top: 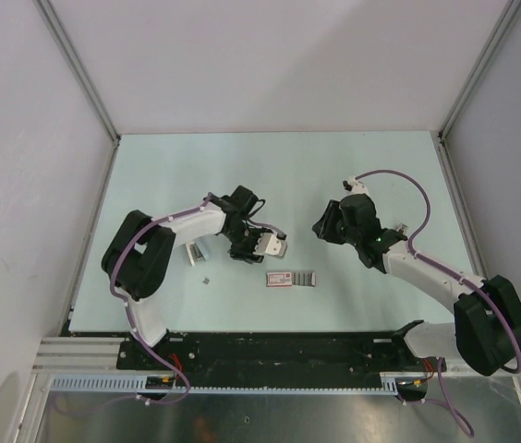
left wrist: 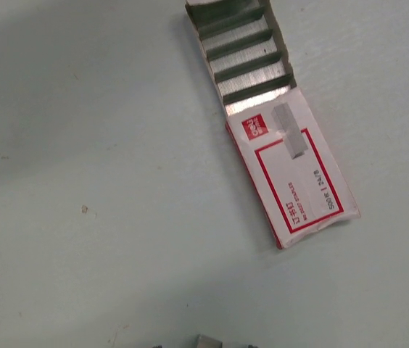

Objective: Unload the staples from the stapler

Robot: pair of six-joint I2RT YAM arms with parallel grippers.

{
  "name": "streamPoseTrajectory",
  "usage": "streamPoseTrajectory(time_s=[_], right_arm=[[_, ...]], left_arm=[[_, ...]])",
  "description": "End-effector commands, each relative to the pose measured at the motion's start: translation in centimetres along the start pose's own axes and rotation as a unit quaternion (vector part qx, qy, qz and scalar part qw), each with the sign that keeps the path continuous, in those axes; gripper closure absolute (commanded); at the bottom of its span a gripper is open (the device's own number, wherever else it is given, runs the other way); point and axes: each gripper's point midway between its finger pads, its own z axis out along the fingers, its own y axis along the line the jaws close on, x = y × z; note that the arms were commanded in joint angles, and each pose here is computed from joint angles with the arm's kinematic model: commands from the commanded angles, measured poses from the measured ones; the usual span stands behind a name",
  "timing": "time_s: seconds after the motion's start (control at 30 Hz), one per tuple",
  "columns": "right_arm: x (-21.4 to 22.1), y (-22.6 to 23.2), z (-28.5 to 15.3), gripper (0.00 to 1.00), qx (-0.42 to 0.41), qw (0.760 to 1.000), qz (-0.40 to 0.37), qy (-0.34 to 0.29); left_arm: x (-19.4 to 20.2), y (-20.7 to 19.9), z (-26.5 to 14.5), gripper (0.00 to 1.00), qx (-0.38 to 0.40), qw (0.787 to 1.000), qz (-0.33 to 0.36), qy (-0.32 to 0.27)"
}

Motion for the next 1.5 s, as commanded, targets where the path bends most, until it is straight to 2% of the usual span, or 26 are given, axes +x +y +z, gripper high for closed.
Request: streamPoseTrajectory(time_s=[0.0,0.13,0.33,0.73,0.97,1.1,1.23,1.33,1.47], right_arm=[[-1.5,0.9,-0.7,0.66,-0.025,0.999,0.002,-0.022],[-1.3,0.6,-0.7,0.66,-0.025,0.999,0.005,-0.019],[-1.6,1.3,-0.8,0.66,-0.049,0.999,0.005,-0.022],[-1.7,1.9,-1.1,0.67,-0.068,0.997,0.008,-0.020],[-2.2,2.3,-1.5,0.65,-0.079,0.997,0.007,-0.025],[-2.9,3.0,-2.4,0.59,-0.095,0.995,-0.003,-0.039],[-5.0,4.3,-4.4,0.53,-0.130,0.989,-0.012,-0.074],[-6.7,6.0,-6.5,0.46,-0.178,0.979,-0.016,-0.103],[-8.5,8.6,-9.8,0.39,-0.260,0.957,-0.021,-0.127]], left_arm=[[-0.4,0.7,-0.1,0.50,-0.002,1.000,0.008,0.004],[-0.3,0.8,0.1,0.57,-0.001,1.000,-0.004,0.009],[-0.5,0.9,0.2,0.61,-0.002,1.000,-0.012,0.011],[0.2,0.2,0.4,0.77,0.000,0.999,-0.041,0.032],[-0.5,1.2,-0.4,0.89,-0.021,0.996,-0.082,0.028],[-3.5,3.2,-2.6,0.91,-0.051,0.992,-0.117,-0.027],[-8.1,6.2,-7.3,0.92,-0.085,0.975,-0.164,-0.126],[-12.0,8.5,-12.5,0.93,-0.090,0.945,-0.215,-0.228],[-15.6,9.9,-18.7,0.93,-0.048,0.895,-0.283,-0.342]])
